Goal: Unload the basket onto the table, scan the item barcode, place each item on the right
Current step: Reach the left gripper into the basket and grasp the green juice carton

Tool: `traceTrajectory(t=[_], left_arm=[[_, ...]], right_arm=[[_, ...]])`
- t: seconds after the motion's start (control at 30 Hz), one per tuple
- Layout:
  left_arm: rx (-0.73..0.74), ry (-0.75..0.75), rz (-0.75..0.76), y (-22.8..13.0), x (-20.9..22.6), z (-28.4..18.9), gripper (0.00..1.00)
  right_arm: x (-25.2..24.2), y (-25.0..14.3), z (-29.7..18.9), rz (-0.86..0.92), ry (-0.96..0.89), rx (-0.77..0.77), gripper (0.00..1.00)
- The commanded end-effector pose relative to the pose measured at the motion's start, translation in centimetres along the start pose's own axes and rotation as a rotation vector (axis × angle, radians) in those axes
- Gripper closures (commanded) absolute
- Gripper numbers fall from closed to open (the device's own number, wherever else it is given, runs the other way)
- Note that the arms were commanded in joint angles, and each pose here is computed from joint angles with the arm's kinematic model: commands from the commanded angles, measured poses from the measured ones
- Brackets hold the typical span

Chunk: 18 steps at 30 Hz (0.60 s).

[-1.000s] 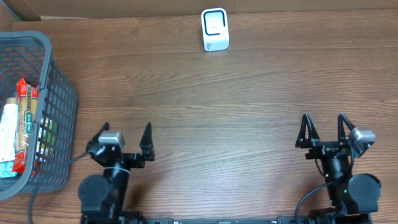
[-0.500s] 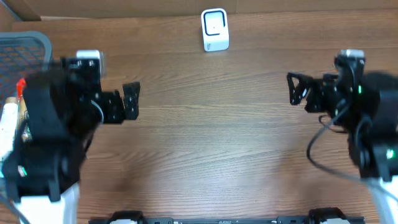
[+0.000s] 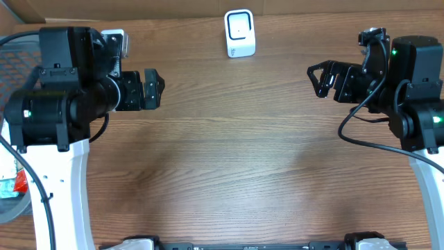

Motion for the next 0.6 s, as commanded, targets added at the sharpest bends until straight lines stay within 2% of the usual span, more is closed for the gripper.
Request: traceTrajectory(t=[0.0,0.03,0.23,0.4,0.57], left_arm=[[-0.045,0.020,-0.089,1.1,1.0,-0.3,0.00],[-0.075,0.052,-0.161,1.5,2.0,-0.9,0.00],[-0.241,0.155,-0.366,3.1,7.7,-5.8,0.00],[-0.385,0.311,-0.580,2.7,13.8,-10.2,0.00],[-0.368,0.429,-0.807,1.0,18.1,-10.8,0.03]], right_arm=[[0.3,0.9,-0.7,-0.019,-0.017,-0.039,0.00],[0.3,0.9,-0.7,-0.019,-0.019,-0.039,0.00],[0.3,0.8,-0.7,-0.018,-0.020,-0.034,0.00],[0.2,0.3,-0.7,-0.007,-0.022,-0.007,0.00],[0.2,0.2,-0.7,-0.005,-0.023,-0.001,0.00]])
Point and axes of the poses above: each gripper's point midway between its finger pads, its own z axis out along the fingers, its own x axis along the line the jaws close on, y = z × x, the point moved 8 cm from there along -z, back along the fingers, and after that the axes turned 11 degrees about -z, right-handed, at the moved point
